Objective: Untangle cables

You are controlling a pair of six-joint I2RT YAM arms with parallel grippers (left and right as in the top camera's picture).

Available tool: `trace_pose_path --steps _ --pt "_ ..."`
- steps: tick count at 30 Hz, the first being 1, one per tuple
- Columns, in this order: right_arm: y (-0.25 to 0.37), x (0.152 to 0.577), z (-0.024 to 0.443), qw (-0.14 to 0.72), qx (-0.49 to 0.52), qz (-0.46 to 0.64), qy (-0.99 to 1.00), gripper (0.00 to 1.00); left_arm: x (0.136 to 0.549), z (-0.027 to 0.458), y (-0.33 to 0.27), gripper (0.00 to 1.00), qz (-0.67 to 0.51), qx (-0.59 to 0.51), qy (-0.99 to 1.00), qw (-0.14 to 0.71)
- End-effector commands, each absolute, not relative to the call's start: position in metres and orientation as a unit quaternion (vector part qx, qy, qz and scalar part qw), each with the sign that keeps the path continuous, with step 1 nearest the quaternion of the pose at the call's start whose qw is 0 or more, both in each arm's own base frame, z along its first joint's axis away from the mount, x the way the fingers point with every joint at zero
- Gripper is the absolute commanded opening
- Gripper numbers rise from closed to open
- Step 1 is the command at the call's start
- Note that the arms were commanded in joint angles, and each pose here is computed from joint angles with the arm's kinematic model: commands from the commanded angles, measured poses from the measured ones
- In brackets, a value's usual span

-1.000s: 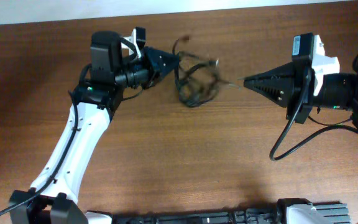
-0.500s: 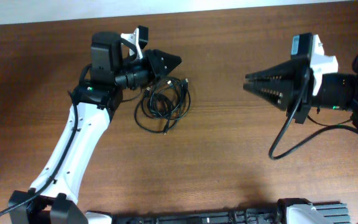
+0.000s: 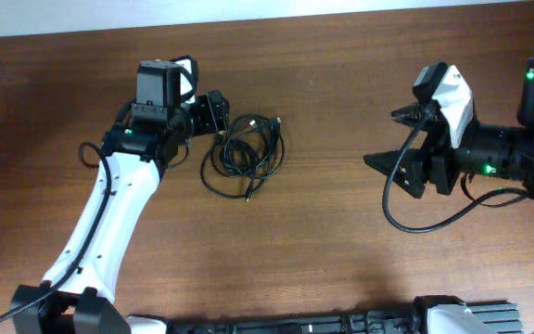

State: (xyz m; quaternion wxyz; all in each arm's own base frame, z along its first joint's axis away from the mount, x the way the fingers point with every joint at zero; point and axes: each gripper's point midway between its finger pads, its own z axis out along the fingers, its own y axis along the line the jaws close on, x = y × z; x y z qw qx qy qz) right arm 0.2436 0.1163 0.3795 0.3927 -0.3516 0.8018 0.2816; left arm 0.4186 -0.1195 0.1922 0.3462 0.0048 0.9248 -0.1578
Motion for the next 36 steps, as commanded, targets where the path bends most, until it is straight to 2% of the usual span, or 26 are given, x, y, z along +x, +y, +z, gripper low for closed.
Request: trace_pose_path --steps 1,7,13,17,27,30,31,33,36 --pt "0.106 0.257 0.357 0.353 -0.334 0.263 0.834 0.88 0.424 0.193 -0.111 0.86 -0.094 0.110 0.918 0.370" --pt "0.104 0.279 0.326 0.294 -0.313 0.284 0.857 0.92 0.432 0.146 -0.115 0.94 -0.077 0.160 0.928 0.327" --pt "0.103 0.298 0.301 0.254 -0.298 0.301 0.869 0.96 0.452 0.103 -0.145 0.99 -0.135 0.217 0.913 0.319" --pt "0.102 0.301 0.296 0.247 -0.296 0.304 0.871 0.96 0.466 0.079 -0.149 0.94 -0.128 0.236 0.907 0.324" --pt "0.102 0.301 0.296 0.247 -0.296 0.304 0.871 0.97 0.464 0.028 -0.148 0.91 -0.127 0.242 0.920 0.282" --pt "0.102 0.301 0.296 0.247 -0.296 0.304 0.871 0.97 0.466 0.029 -0.149 0.78 -0.127 0.242 0.918 0.288" --pt "0.102 0.301 0.296 0.247 -0.296 0.304 0.871 0.97 0.466 0.029 -0.149 0.76 -0.127 0.242 0.918 0.288" --pt "0.102 0.301 0.296 0.247 -0.295 0.304 0.871 0.97 0.466 0.029 -0.149 0.63 -0.127 0.242 0.918 0.288" --pt "0.102 0.301 0.296 0.247 -0.296 0.304 0.871 0.97 0.466 0.028 -0.149 0.62 -0.127 0.243 0.918 0.286"
